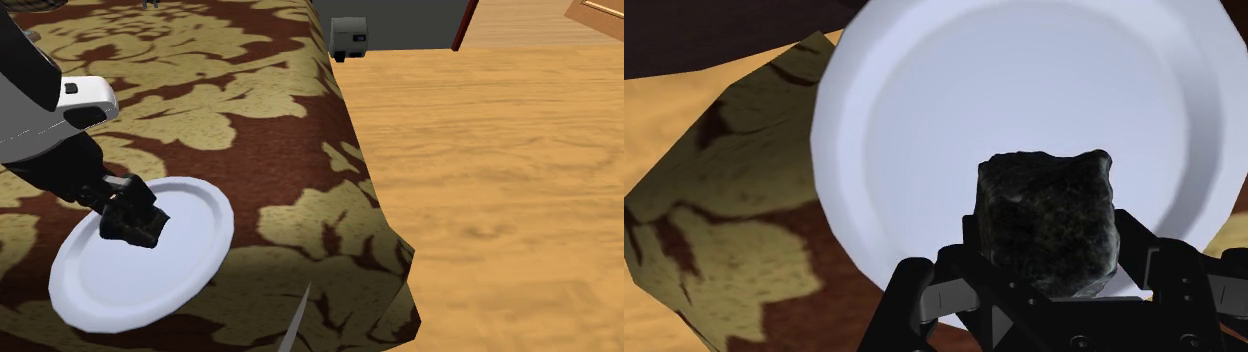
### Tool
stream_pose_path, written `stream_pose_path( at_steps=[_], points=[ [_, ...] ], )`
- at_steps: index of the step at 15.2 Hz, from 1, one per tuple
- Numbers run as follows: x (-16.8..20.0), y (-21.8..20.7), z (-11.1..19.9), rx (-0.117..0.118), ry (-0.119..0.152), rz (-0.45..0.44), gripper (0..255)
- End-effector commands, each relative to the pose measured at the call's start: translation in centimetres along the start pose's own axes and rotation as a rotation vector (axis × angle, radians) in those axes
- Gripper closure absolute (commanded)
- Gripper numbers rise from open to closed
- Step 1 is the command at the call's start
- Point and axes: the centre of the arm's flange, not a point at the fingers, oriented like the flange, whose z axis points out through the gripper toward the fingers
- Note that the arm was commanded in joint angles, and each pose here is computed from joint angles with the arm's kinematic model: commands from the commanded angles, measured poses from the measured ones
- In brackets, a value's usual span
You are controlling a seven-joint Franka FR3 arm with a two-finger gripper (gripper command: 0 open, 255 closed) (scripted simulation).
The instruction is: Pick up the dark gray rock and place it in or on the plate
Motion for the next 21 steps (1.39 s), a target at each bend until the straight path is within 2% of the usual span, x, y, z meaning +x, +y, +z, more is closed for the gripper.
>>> stream_pose_path(
  at_steps=[1,6,7,12,16,21],
  points=[
    [-0.1,-0.1,0.2,0.000,-0.001,-0.001,255],
    [-0.1,-0.1,0.2,0.000,-0.001,-0.001,255],
    [-0.1,-0.1,0.2,0.000,-0.001,-0.001,0],
    [-0.1,-0.1,0.2,0.000,-0.001,-0.001,0],
    [0.0,-0.1,-4.8,0.000,-0.001,-0.001,0],
    [0.0,-0.1,-4.8,0.000,-0.001,-0.001,0]
  ],
)
